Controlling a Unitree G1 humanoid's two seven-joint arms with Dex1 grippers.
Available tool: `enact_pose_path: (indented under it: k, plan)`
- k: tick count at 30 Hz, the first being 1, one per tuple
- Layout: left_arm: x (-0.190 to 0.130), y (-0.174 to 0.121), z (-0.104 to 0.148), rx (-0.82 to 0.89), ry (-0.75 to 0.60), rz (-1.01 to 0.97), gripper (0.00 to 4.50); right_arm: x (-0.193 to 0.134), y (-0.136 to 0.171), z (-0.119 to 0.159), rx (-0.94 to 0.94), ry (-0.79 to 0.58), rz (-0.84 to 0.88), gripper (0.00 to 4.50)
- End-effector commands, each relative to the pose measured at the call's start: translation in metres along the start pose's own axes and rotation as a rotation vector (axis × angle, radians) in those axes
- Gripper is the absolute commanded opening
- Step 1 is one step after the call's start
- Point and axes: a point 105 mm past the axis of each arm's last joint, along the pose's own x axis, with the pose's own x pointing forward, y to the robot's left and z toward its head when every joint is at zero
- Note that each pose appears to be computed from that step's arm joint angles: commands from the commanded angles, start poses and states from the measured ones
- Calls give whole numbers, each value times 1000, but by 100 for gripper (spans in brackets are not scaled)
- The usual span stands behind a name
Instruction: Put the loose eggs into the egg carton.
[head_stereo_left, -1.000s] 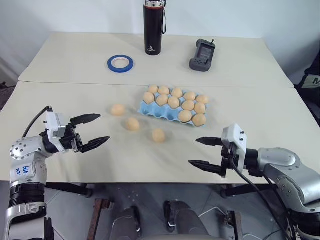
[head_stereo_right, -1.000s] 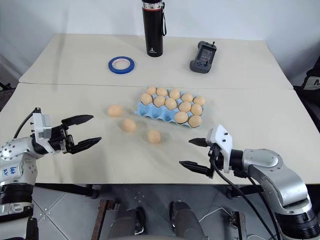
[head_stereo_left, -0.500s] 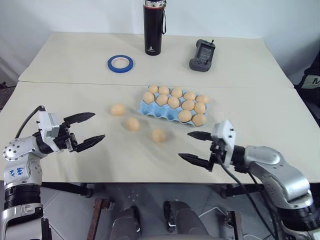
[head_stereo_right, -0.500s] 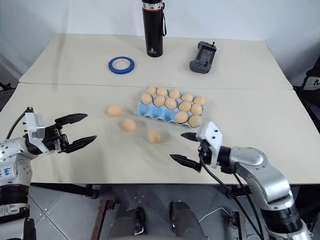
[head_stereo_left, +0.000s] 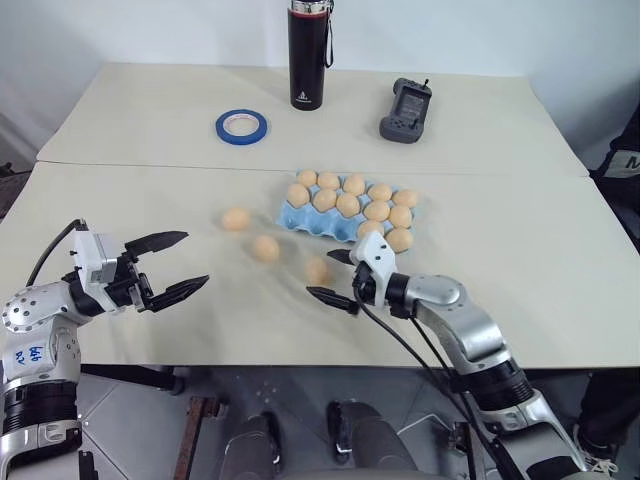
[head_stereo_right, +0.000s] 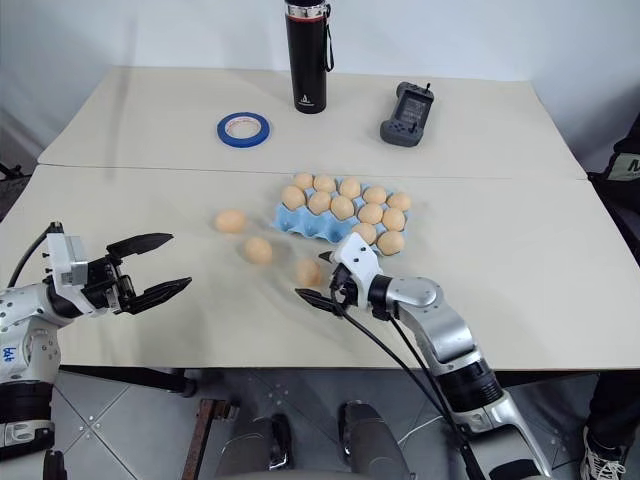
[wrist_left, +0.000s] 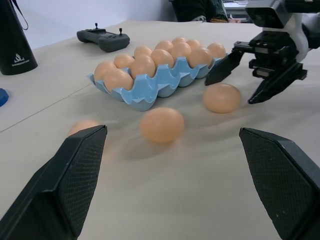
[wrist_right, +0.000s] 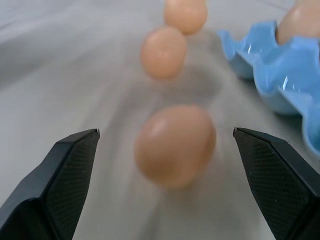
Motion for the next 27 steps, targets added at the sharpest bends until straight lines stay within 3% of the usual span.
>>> enact_pose_path:
  k: [1,3,6,11,13,17,20,27]
  plan:
    - [-4,3,12,40,-27,19,450,11,-6,9,-18,-42,-45,448]
    - [-4,3,12,40,-27,18,450,15,-10,8,-18,-38,-73,448]
    - [-4,2,13,42,-31,18,450,16,-14,7,-14,-32,-97,391]
    - [-4,1,13,42,-31,17,450,10,-10,22,-33,-76,-77,224]
    - [-4,1,13,42,-32,18,450,7,-9,28,-42,-91,-70,184]
    - [-3,0,12,39,-35,14,450,-2,-17,61,-70,-165,-96,176]
    - [-2,-1,11,34,-37,13,450,-7,-41,79,-93,-191,-172,172]
    - [3,-1,10,30,-44,12,450,-4,-69,71,-134,-145,-228,170]
